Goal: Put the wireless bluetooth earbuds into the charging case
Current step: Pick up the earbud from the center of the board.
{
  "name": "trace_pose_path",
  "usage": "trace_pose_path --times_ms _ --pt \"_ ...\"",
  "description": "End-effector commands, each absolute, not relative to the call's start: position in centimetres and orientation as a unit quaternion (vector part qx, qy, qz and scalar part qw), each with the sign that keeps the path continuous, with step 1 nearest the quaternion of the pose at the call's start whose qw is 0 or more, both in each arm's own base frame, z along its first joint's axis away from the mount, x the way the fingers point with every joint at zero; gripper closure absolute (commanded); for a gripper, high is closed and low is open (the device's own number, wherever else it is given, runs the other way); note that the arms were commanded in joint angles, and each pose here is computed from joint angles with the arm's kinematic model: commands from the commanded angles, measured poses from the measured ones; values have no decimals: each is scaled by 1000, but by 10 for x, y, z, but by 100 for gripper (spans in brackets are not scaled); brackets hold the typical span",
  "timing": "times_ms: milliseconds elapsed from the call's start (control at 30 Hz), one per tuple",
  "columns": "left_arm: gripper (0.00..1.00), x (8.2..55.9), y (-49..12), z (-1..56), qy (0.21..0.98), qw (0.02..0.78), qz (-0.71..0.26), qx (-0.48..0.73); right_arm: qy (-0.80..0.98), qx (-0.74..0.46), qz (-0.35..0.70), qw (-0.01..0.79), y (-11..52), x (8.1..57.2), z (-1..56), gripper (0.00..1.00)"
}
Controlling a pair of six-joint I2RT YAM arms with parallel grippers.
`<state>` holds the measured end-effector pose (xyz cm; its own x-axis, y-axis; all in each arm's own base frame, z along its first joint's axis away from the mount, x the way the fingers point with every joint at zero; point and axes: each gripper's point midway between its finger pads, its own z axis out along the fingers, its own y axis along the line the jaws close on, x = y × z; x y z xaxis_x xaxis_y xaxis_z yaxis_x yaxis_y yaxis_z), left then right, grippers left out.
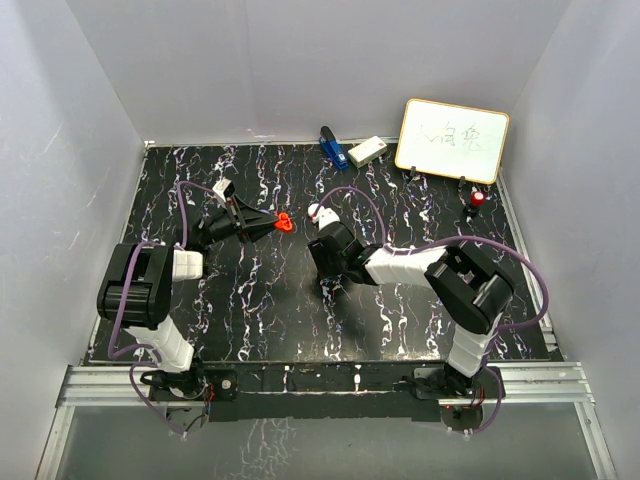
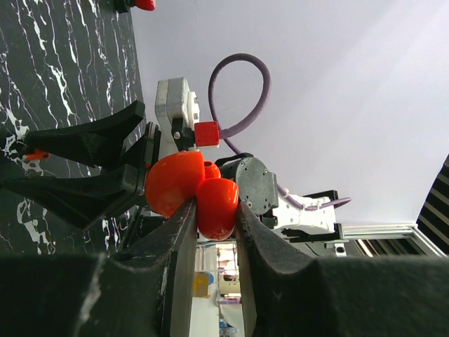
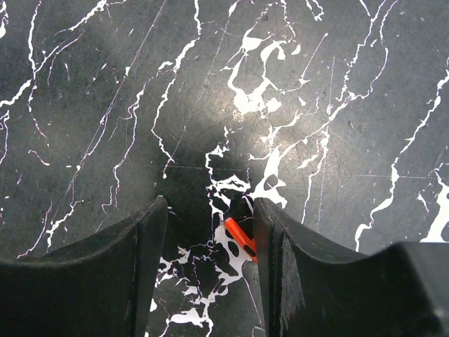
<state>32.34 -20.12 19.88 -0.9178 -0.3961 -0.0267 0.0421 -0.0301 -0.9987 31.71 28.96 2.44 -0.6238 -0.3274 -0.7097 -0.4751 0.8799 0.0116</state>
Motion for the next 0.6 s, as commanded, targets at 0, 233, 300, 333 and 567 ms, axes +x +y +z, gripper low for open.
trace_pose_path --times_ms 0,233,300,333,567 --pt "100 317 -199 223 666 195 -716 -84 895 -252 113 350 293 309 18 52" --pt "100 319 -199 220 667 191 -715 -83 894 -267 137 331 292 292 20 53" --pt "100 320 -199 217 669 192 -713 -84 897 -270 137 323 289 288 17 53" --pt "100 320 -199 216 670 193 -712 -84 893 -269 144 331 290 287 26 53" --pt "100 322 -199 212 674 202 -705 -85 893 -273 151 325 286 278 32 53"
